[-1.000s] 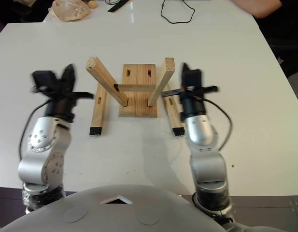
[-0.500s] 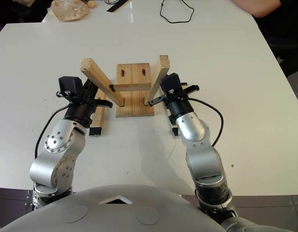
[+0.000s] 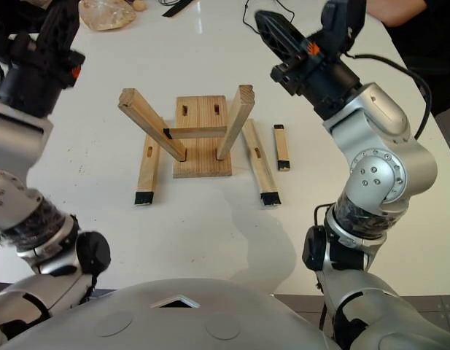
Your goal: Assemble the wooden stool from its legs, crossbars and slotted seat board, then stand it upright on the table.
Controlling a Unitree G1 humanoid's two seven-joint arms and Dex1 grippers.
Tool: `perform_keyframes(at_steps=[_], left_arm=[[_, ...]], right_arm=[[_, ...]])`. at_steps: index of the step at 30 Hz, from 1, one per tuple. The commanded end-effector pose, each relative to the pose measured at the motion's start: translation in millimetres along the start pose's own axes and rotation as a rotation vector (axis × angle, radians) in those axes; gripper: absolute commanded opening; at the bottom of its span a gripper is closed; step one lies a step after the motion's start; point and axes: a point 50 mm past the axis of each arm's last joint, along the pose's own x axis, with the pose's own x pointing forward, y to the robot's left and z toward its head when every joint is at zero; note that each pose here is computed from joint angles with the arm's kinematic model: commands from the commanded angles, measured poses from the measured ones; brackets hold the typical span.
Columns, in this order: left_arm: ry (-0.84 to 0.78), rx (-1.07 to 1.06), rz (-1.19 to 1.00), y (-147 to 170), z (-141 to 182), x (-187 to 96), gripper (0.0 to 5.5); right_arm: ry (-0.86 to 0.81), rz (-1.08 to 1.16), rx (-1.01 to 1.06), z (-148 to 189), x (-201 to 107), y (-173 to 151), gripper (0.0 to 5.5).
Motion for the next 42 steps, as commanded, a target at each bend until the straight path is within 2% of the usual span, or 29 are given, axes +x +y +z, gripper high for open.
perform_keyframes(at_steps=[1,3,8,11,14,19,22,28,32,35,39,42], left_arm=[[0.258,-0.033,-0.151,-20,-12,27,0.0],[0.295,-0.056,-0.121,-16,-16,30,0.0],[0.273,-0.064,-0.138,-18,-5,32,0.0],[0.275,-0.079,-0.158,-22,-4,32,0.0],[0.356,-0.153,-0.107,-13,-29,26,0.0],[0.551,-0.313,0.078,15,-101,-3,0.0],[0.541,-0.344,0.099,17,-107,-8,0.0],[0.331,-0.363,0.023,3,-66,17,0.0],[0.149,-0.359,-0.003,-8,-27,30,0.0],[0.001,-0.316,-0.004,-10,9,33,0.0],[-0.051,-0.166,0.035,-3,33,26,0.0],[-0.033,-0.069,0.19,25,40,11,0.0]], right_arm=[[0.078,0.113,0.027,-13,24,5,0.02],[0.099,0.099,0.017,-18,27,2,0.02],[-0.014,0.139,0.014,8,30,9,0.02],[-0.025,0.159,0.013,13,25,13,0.02],[0.055,0.152,0.042,-9,15,14,0.02],[0.243,0.07,0.135,-72,0,11,0.02],[0.239,0.08,0.145,-76,2,13,0.02],[0.103,0.098,0.124,-46,11,13,0.02],[-0.068,0.045,0.098,-6,20,5,0.02],[-0.13,0.006,0.079,11,24,0,0.02],[-0.111,-0.024,0.067,6,23,-4,0.02],[-0.013,-0.09,0.016,-12,16,-11,0.02]])
